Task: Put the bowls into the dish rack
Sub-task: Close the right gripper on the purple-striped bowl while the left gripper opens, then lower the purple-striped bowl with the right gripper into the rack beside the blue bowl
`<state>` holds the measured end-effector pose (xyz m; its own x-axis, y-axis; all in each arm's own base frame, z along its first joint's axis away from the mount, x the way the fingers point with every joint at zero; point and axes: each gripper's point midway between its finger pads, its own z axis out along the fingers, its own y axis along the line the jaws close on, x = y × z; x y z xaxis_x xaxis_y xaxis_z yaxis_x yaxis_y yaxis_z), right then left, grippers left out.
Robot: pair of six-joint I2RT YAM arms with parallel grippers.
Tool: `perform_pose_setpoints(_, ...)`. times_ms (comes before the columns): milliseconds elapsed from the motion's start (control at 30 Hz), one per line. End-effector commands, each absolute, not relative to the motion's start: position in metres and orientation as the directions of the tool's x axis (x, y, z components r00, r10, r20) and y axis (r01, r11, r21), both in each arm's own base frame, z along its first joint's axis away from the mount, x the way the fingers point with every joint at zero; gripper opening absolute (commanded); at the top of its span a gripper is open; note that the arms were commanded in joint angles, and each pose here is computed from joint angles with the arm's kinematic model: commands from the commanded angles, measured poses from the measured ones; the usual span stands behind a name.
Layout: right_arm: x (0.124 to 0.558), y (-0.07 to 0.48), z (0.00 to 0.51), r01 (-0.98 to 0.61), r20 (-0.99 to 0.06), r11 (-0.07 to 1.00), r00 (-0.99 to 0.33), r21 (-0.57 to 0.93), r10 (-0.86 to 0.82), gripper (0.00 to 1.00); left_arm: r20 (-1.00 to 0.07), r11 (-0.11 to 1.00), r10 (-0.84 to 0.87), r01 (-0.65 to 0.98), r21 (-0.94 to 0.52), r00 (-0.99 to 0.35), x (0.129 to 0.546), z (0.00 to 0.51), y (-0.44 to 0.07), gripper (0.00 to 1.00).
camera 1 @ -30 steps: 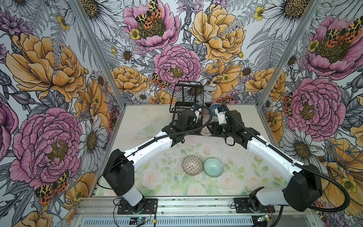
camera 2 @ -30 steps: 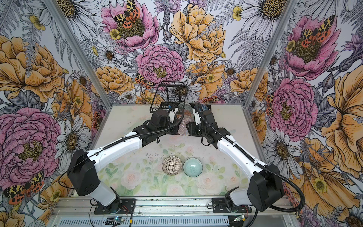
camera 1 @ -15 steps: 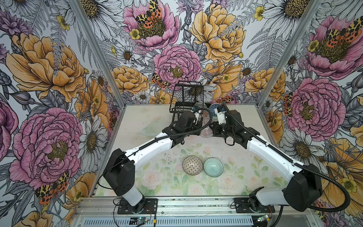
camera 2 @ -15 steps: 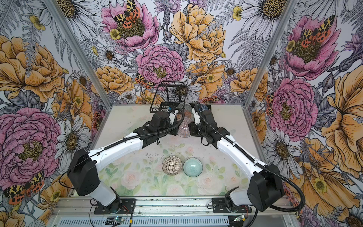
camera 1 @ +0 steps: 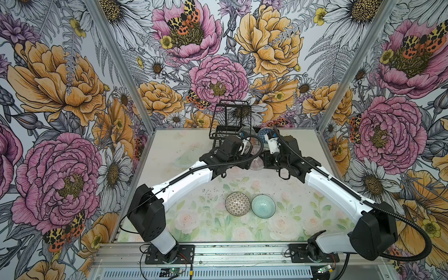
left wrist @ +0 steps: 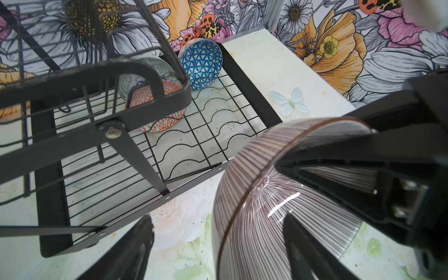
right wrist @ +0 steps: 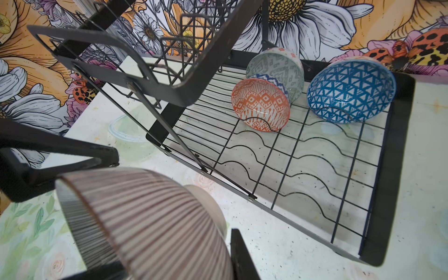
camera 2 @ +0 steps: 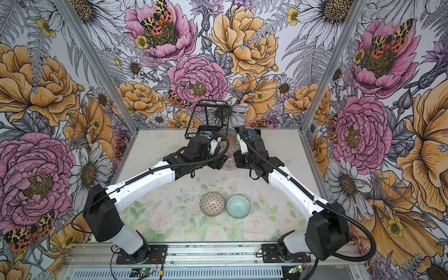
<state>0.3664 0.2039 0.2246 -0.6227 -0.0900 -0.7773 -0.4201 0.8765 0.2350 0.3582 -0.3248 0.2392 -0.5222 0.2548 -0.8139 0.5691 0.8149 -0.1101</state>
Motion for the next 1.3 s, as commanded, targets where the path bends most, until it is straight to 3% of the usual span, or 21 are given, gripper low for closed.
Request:
perform_pose_setpoints(0, 0.377, 0.204, 0.251, -0.462, -0.840, 0.869, -0.531, 0.175, -0.113, 0.00, -0.807, 0.822, 0.274, 0.562, -0.085, -0.523, 0.355, 0.252, -0.306, 0.96)
perform_pose_setpoints(300, 0.394, 0.188, 0.242, -0.475, -0.846, 0.879, -0.484, 0.038, -0.225, 0.00, -0.788, 0.834, 0.277, 0.545, -0.087, -0.550, 0.354, 0.251, -0.285, 0.99)
perform_pose_setpoints(533, 0.416, 0.155, 0.246, -0.401, -0.842, 0.902, -0.422, -0.158, -0.335, 0.00, -0.788, 0.839, 0.273, 0.538, -0.086, -0.552, 0.353, 0.253, -0.277, 0.99)
perform_pose_setpoints(967, 0.440, 0.122, 0.253, -0.273, -0.812, 0.817, -0.165, -0.508, -0.560, 0.00, -0.782, 0.842, 0.268, 0.531, -0.094, -0.562, 0.358, 0.251, -0.270, 0.99)
perform_pose_setpoints(1267, 0.463, 0.107, 0.247, -0.205, -0.751, 0.759, -0.133, -0.617, -0.647, 0.00, -0.776, 0.845, 0.271, 0.528, -0.091, -0.569, 0.360, 0.250, -0.270, 0.99)
